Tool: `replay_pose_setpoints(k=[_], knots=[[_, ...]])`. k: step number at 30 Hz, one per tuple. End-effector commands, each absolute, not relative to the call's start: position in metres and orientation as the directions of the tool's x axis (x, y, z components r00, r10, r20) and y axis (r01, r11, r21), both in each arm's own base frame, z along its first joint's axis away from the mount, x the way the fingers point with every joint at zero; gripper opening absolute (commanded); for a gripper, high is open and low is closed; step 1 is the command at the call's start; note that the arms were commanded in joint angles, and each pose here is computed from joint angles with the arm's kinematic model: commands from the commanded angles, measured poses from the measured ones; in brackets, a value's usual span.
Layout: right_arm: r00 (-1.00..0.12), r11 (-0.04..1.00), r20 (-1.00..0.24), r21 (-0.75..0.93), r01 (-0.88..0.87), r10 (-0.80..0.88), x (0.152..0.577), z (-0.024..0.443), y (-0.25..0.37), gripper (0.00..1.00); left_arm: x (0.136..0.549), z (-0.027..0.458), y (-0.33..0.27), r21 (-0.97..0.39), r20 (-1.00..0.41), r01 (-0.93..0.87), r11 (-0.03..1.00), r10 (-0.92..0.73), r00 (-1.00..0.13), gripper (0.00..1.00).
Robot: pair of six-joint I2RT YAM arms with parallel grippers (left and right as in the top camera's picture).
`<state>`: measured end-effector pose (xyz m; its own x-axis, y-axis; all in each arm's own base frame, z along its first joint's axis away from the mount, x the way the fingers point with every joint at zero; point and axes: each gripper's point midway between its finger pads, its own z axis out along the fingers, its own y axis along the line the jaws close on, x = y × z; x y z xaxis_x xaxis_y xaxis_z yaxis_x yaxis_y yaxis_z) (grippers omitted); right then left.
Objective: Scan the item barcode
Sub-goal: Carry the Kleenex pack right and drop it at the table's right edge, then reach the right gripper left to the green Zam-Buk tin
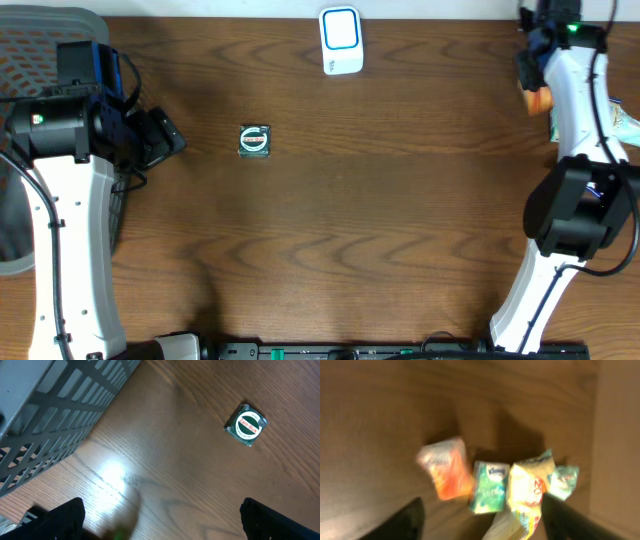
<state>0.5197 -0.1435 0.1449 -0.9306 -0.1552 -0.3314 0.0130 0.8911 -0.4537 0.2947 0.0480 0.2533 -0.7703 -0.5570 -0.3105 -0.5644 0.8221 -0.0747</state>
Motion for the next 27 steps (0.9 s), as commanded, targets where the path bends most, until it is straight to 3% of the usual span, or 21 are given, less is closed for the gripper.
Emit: replay_pose_setpoints(k=[1,3,4,9,15,17,19,24,27], knots=[[-0.928,0.952,-0.366,-0.302,0.049,-0.069,0.516,0.135,-0.131,0.81,0.294,0.25,0.05,-0.065,-0.302,-0.572,0.818,-0.563,-0.77,0.98],[-0.929,0.97,-0.367,-0.236,0.054,-0.037,0.513,0.131,-0.124,0.87,0.294,0.25,0.05,-0.065,-0.302,-0.572,0.818,-0.563,-0.77,0.98],[-0.929,0.98,-0.371,-0.192,0.058,-0.018,0.513,0.129,-0.118,0.99,0.294,0.25,0.05,-0.065,-0.302,-0.572,0.818,-0.563,-0.77,0.98],[-0.928,0.975,-0.369,0.223,-0.026,0.059,0.511,0.129,-0.041,0.99,0.294,0.25,0.05,-0.065,-0.302,-0.572,0.818,-0.563,-0.77,0.98],[-0.945,0.705,-0.321,0.686,-0.183,0.068,0.492,0.167,0.067,0.99,0.294,0.25,0.05,-0.065,-0.302,-0.572,0.818,-0.563,-0.77,0.98],[-0.943,0.64,-0.332,0.731,-0.237,0.031,0.489,0.174,0.097,0.99,0.294,0.25,0.05,-0.065,-0.302,-0.572,0.818,-0.563,-0.77,0.98],[-0.949,0.64,-0.314,0.73,-0.238,0.005,0.486,0.17,0.121,0.99,0.294,0.25,0.05,-0.065,-0.302,-0.572,0.818,-0.563,-0.77,0.97],[-0.955,0.749,-0.288,0.618,-0.24,-0.069,0.478,0.146,0.202,0.99,0.294,0.25,0.05,-0.065,-0.302,-0.572,0.818,-0.563,-0.77,0.98],[-0.937,0.799,-0.34,0.539,-0.266,-0.083,0.48,0.143,0.247,0.99,0.294,0.25,0.05,-0.065,-0.302,-0.572,0.818,-0.563,-0.77,0.98]])
